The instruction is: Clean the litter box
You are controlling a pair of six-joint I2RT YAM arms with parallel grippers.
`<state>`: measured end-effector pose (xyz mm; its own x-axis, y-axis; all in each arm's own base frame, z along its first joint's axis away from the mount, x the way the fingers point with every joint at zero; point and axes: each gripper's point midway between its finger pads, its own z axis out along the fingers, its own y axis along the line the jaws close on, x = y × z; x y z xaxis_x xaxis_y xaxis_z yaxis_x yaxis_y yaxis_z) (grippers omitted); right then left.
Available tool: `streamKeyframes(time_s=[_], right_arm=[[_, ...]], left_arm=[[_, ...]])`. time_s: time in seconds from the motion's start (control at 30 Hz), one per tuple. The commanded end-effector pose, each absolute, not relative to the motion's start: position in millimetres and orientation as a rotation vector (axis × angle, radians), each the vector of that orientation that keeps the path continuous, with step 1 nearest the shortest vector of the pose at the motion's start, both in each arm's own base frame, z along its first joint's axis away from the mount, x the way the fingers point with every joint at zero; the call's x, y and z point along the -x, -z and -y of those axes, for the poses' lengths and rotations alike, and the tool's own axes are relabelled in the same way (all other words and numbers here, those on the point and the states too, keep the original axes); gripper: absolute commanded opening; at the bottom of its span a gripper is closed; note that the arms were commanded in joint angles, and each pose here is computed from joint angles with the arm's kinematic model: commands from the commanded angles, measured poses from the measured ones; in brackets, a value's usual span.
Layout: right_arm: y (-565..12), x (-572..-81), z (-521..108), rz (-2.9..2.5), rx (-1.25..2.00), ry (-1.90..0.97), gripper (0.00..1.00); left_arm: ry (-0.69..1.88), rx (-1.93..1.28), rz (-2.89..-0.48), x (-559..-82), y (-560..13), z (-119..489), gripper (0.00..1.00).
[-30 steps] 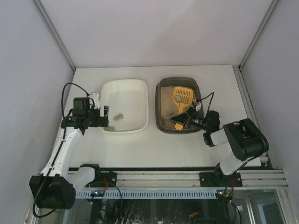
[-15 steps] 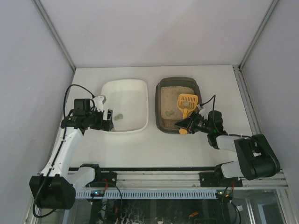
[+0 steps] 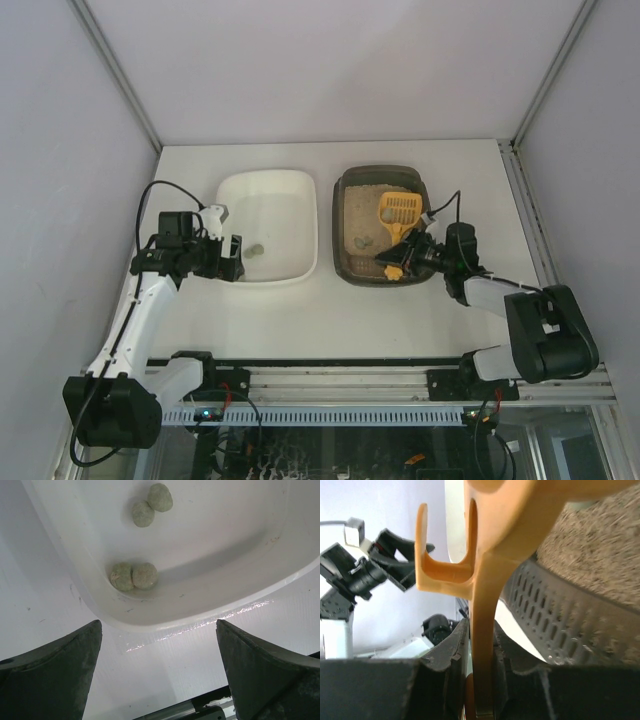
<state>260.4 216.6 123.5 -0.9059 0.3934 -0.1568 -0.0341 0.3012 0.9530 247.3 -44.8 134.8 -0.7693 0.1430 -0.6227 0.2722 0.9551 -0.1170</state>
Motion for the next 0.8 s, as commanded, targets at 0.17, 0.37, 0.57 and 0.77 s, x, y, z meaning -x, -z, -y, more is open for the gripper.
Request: streamKeyframes(time_s=[0.17, 0.37, 0.57, 0.77], right_arm=[[-133, -268, -211, -2.182, -0.284, -1.624, 0.0], [-141, -260, -219, -2.17, -0.257, -1.699, 0.0], [-158, -263, -226, -2.165, -0.207, -1.689, 0.0], [-185, -270, -236, -2.106, -0.15, -1.68, 0.0]], left_arm=[[0.297, -0.324, -2.431, -251, -141, 49, 1.0], [0.297, -0.326, -2.425, -251, -142, 49, 1.0], [0.303, -0.328, -2.436, -251, -140, 50, 1.0], [0.273, -0.348, -2.429, -251, -142, 46, 1.0]])
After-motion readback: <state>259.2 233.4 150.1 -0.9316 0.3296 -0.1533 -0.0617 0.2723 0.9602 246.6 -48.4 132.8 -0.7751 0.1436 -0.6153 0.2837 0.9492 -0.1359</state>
